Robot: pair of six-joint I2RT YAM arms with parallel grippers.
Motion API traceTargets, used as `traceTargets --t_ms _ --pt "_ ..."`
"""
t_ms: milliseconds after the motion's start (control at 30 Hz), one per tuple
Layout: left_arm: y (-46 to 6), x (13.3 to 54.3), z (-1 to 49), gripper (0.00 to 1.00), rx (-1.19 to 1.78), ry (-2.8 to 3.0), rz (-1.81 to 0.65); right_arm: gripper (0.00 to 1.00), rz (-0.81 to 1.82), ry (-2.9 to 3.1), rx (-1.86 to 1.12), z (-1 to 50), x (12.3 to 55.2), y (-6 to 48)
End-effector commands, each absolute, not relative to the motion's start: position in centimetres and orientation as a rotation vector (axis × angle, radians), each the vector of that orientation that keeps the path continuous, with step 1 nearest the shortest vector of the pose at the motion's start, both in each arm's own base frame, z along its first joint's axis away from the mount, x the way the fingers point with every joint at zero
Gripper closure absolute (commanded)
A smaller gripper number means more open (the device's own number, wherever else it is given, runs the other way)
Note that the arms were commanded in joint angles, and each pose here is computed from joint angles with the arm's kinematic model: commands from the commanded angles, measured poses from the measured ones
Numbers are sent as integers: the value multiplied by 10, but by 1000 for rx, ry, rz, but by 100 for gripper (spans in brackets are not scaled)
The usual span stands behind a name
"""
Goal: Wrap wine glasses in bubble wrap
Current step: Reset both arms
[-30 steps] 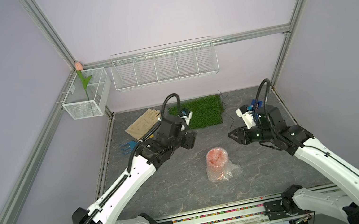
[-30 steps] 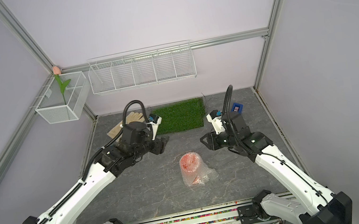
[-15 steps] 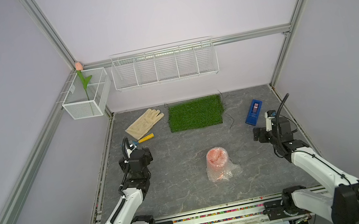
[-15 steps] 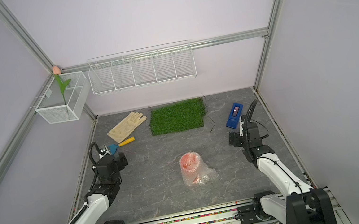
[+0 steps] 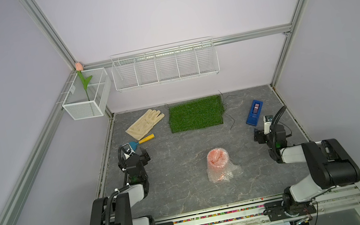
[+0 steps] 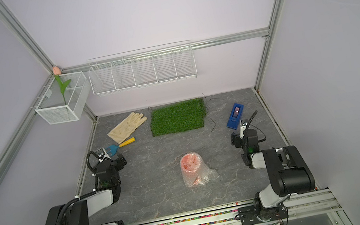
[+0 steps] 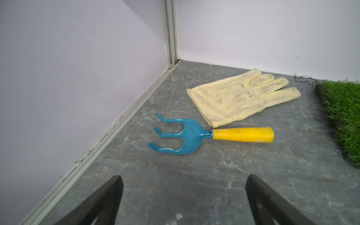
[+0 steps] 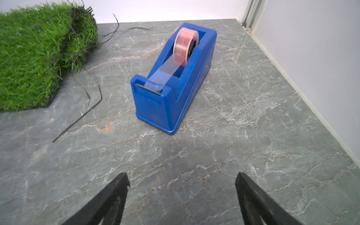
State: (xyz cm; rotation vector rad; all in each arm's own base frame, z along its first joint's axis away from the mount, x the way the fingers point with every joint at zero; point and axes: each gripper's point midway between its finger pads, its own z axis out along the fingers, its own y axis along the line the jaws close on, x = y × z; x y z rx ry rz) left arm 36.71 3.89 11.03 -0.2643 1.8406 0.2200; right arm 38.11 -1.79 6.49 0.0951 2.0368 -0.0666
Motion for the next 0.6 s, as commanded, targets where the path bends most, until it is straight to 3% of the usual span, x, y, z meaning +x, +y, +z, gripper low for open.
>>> traceTargets --t_ms 0,567 --pt "29 388 123 0 -234 1744 136 11 -61 1892 43 95 393 -14" --pt "31 390 122 1 -238 1744 173 11 -83 1854 46 100 385 -14"
